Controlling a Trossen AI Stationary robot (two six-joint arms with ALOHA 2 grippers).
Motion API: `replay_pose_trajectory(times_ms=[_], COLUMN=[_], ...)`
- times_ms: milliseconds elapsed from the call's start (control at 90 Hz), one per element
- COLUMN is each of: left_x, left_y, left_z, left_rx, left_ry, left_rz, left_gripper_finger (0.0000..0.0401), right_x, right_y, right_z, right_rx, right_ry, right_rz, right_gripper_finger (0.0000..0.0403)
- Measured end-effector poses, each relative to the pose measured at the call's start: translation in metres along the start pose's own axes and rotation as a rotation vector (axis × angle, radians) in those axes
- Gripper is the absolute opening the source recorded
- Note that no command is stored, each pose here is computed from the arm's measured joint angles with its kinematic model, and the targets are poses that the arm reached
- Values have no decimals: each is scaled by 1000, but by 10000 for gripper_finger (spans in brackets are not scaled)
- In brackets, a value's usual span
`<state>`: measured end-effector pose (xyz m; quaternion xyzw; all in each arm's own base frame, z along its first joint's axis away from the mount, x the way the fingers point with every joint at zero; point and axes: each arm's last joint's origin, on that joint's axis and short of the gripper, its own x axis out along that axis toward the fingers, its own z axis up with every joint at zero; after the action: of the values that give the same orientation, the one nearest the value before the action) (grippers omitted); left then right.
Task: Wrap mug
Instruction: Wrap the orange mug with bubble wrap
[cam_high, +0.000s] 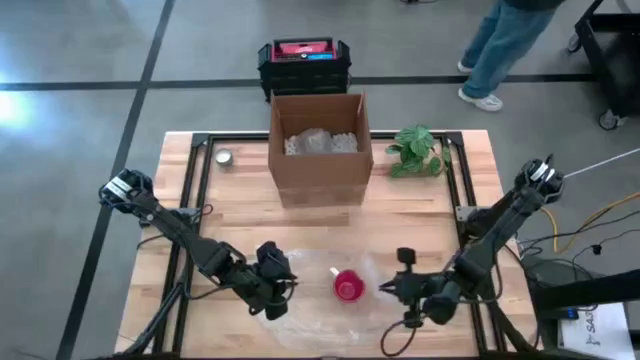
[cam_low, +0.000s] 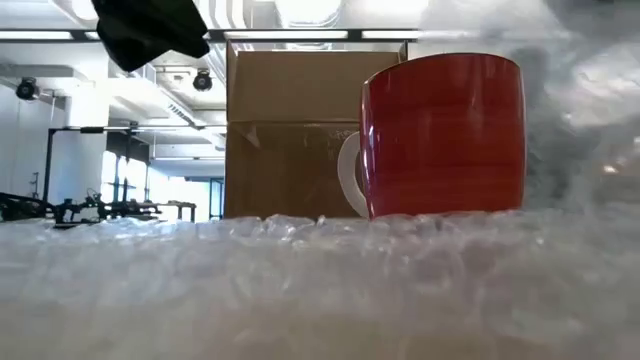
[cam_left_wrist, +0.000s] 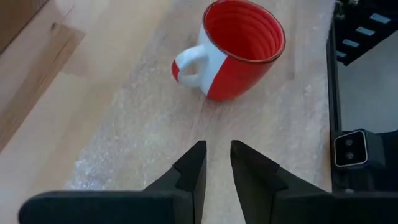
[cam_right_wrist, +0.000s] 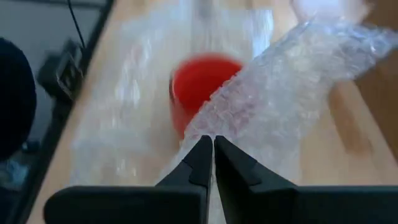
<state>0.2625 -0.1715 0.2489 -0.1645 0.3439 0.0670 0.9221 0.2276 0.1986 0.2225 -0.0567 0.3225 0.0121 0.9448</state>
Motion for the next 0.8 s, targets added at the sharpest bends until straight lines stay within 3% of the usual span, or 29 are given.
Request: replay_pose_trajectory(times_ms=[211, 444, 589, 800], left_x=[2, 20, 30, 50], left_y=[1, -1, 2, 3], left_z=[2, 5, 21, 36], left_rx=[-3, 31, 7, 28], left_ry=[-28, -73, -157, -198], left_rz=[23, 23, -9, -141], left_gripper_finger=[59, 59, 59, 59], right_x=[23, 68, 88, 98], right_y=[-11, -17, -12, -7], right_z=[18, 5, 3, 11], right_rx=[-22, -5, -13, -76], right_ry=[-94, 26, 70, 113], right_rz=[30, 88, 89, 100], right_gripper_finger=[0, 0, 0, 0])
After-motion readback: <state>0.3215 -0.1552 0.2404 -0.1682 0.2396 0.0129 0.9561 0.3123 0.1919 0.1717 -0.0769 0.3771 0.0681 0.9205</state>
